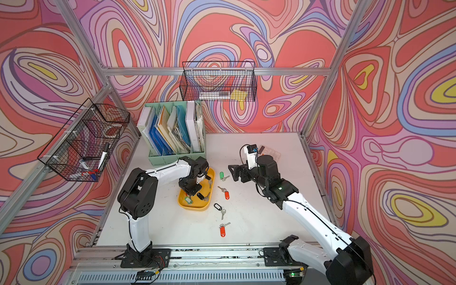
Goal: Take the keys out of the storage box
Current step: Pick up the key from the storage box.
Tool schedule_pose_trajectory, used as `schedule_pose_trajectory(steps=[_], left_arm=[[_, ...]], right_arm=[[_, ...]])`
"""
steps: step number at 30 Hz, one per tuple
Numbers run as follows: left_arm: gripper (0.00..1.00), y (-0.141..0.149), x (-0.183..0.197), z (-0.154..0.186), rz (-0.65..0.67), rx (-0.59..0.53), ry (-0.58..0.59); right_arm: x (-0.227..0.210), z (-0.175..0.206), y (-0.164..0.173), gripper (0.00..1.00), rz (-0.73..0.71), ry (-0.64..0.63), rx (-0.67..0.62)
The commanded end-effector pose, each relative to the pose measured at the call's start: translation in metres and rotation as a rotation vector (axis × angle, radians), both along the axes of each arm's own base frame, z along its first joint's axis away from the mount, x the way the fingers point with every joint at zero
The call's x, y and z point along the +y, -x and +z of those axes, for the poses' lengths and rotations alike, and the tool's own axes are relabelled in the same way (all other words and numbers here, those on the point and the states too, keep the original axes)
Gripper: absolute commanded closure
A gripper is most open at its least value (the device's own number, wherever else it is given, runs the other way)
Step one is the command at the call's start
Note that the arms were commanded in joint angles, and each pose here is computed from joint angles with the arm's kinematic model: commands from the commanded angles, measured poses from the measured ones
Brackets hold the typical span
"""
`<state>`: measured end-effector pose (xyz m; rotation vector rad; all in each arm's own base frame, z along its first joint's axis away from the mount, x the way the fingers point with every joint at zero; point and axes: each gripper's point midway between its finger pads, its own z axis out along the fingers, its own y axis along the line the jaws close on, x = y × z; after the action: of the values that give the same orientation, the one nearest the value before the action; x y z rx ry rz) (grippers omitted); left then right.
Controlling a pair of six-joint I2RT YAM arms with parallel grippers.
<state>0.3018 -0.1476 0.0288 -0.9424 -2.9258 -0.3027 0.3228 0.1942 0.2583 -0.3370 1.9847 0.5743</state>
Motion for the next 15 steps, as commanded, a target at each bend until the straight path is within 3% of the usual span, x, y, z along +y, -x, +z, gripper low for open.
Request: schedule_pose_trajectory(steps=[1,10,15], left_arm=[[1.00,-0.009,-0.004,0.023,0.010,-0.073,0.027],[1.00,-0.018,-0.008,0.042,0.026,-0.145,0.060],[1.00,-0.026,-0.010,0.068,0.063,-0.239,0.104]], right_arm=[[-0.011,0.003,0.000,0.02,-0.034,0.025,-0.024],[-0.027,0.014,-0.004,0.02,-0.100,0.050,-0.064],[-0.041,0.031,-0.006,0.02,-0.160,0.055,-0.105]])
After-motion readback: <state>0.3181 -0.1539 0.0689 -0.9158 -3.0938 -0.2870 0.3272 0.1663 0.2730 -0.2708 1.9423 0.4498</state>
